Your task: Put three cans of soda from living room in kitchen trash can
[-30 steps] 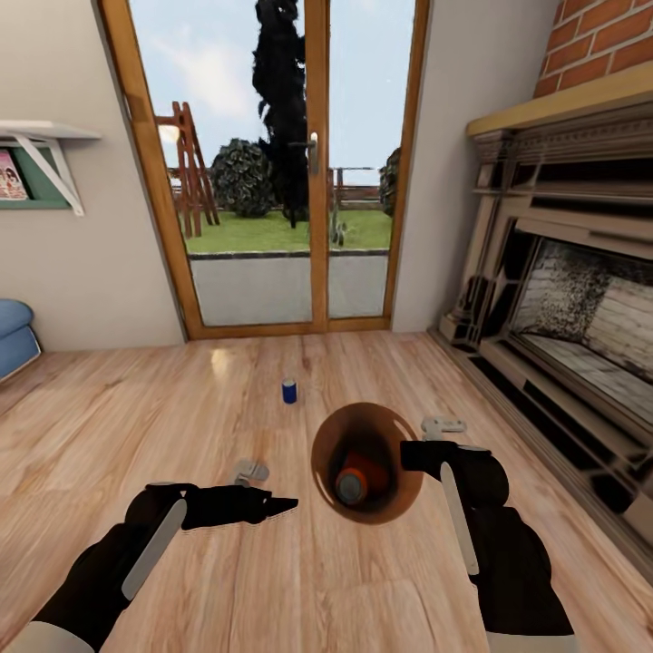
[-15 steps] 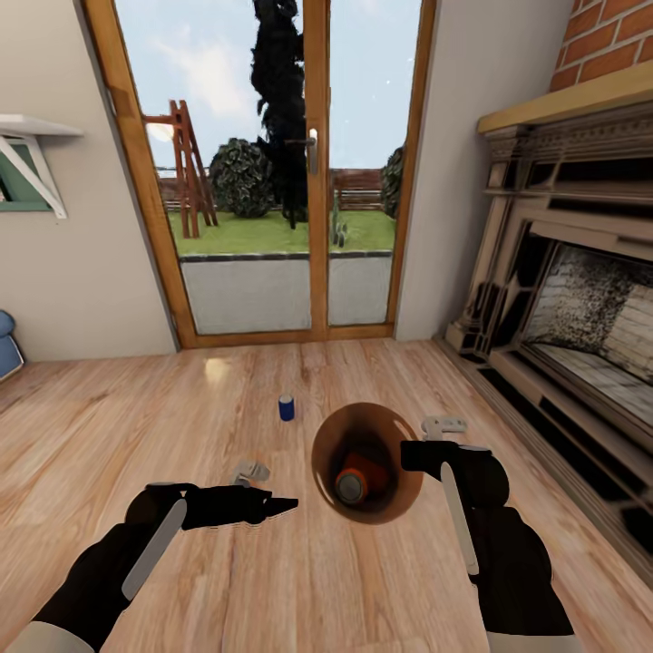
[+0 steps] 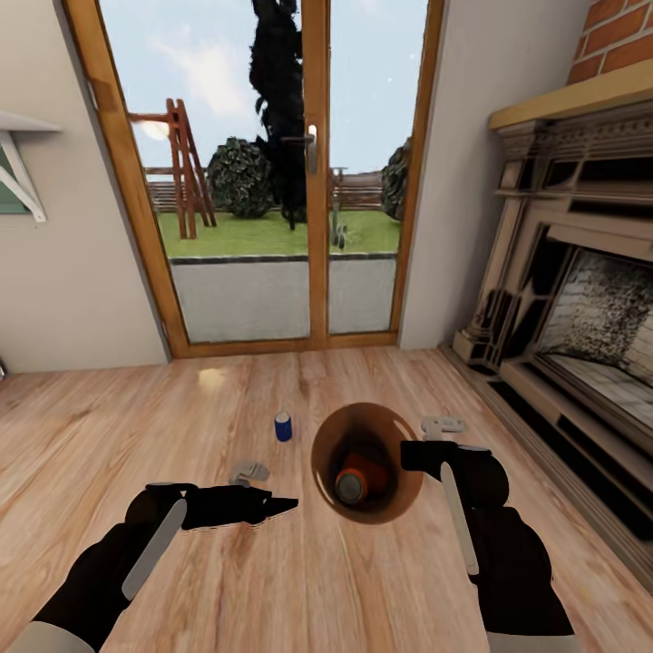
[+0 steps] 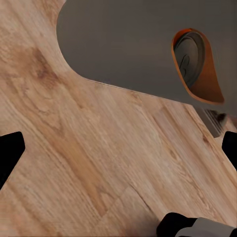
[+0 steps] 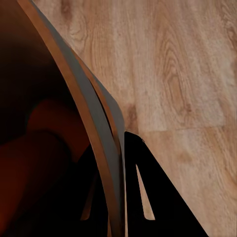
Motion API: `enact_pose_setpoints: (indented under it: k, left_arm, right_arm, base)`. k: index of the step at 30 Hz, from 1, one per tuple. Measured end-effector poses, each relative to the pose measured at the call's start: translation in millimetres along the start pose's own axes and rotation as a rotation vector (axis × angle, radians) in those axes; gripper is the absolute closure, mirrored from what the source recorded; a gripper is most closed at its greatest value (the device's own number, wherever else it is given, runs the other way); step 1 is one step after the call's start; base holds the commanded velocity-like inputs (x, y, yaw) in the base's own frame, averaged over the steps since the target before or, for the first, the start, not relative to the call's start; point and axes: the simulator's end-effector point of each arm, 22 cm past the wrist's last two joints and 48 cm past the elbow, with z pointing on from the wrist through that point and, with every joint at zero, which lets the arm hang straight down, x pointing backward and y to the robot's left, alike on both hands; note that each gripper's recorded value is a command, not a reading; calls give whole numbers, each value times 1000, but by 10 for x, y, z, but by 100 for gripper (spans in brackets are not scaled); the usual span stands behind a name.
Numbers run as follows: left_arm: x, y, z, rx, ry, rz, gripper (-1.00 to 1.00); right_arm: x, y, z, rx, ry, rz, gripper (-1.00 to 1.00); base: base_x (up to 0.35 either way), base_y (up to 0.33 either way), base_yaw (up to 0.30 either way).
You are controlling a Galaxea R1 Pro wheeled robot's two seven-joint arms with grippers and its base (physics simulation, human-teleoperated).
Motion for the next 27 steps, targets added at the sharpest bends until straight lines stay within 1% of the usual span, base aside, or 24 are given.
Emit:
enact_pose_setpoints:
  k: [27]
  left_arm:
    - [-2, 0, 0, 0, 0, 0, -100]
  right_arm:
    - [-1, 12, 0, -2, 0, -2, 100]
  base:
    - [338, 0, 0]
